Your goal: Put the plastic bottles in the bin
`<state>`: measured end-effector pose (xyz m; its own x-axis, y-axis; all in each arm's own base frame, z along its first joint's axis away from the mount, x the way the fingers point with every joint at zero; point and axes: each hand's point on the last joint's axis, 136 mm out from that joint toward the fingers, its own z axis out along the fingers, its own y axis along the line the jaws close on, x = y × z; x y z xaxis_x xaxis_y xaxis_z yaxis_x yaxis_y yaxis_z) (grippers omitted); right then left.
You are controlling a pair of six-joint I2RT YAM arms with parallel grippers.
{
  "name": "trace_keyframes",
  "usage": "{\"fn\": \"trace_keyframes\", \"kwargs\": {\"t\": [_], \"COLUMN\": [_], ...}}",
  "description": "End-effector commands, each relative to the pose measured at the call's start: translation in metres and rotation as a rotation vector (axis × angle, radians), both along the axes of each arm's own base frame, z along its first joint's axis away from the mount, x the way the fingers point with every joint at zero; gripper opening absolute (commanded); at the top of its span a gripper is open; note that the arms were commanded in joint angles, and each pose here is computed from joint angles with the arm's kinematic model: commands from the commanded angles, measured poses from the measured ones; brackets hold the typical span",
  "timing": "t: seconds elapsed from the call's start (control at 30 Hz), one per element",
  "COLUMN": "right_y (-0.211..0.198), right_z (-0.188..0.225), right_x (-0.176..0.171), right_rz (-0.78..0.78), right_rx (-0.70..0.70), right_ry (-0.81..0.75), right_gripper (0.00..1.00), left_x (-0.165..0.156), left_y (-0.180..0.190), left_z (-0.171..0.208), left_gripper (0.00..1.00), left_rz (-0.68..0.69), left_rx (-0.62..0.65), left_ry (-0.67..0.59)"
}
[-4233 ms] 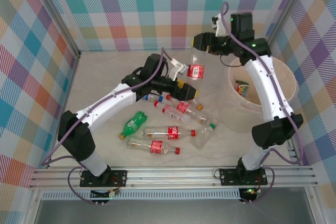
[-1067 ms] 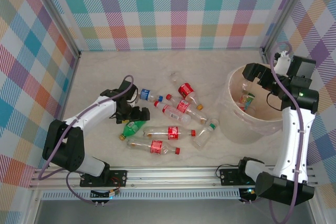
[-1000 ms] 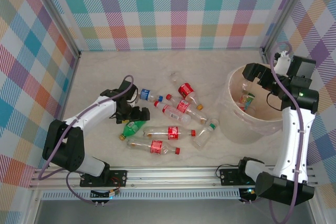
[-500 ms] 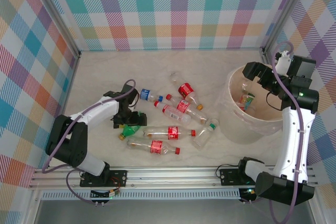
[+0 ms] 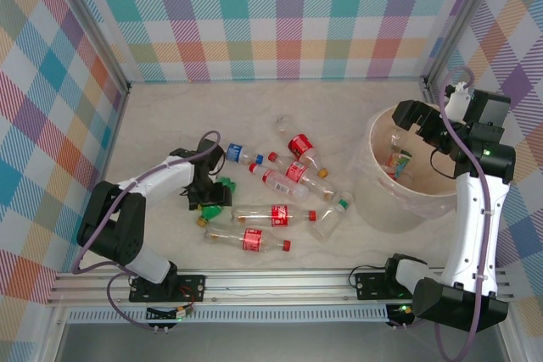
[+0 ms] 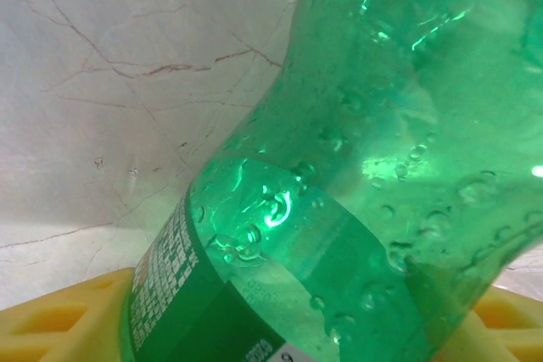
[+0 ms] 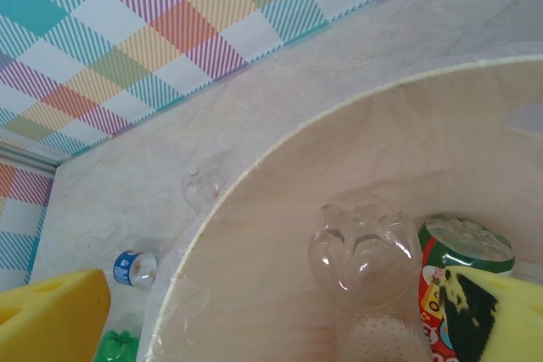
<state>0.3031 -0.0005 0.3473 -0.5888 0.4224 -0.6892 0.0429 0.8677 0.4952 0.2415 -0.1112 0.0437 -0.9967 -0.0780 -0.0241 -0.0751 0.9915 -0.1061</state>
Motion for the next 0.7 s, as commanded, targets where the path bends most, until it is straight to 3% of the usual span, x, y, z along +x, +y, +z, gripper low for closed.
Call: {"fn": "trace_keyframes", "kwargs": {"t": [0.0,0.13,0.27,0.4,0.67], "right_y": [0.003,0.011,0.032,0.063,0.148], "right_z": [0.012,0.027,0.047,0.067,0.067], "right_x": [-0.004,-0.002,-0.004,-0.01,-0.009], "right_rz": [0.005,0.038,0.125,0.227,0.507], "right_rx": [0.018,0.059,0.144,0.137,0.149], "right_ry": [-0.03,-0.062,-0.09,-0.114,-0.052], "right_gripper": [0.99,0.99,0.99,0.98,0.97], "left_x": [0.025,0.049,0.074,0.094,0.097], "left_y": [-0.007,-0.02,-0.049,-0.083,-0.16], "left_z": [0.029,0.062,0.106,0.159,0.25], "left_gripper": [0.64,0.64,0.64,0.63,0.63], "left_rz": [0.001,-0.041,-0.117,-0.196,-0.395], "left_rx": [-0.048,-0.11,-0.262,-0.424,-0.637], "left_ry": [-0.105,-0.223,-0.391,-0.595,-0.878]}}
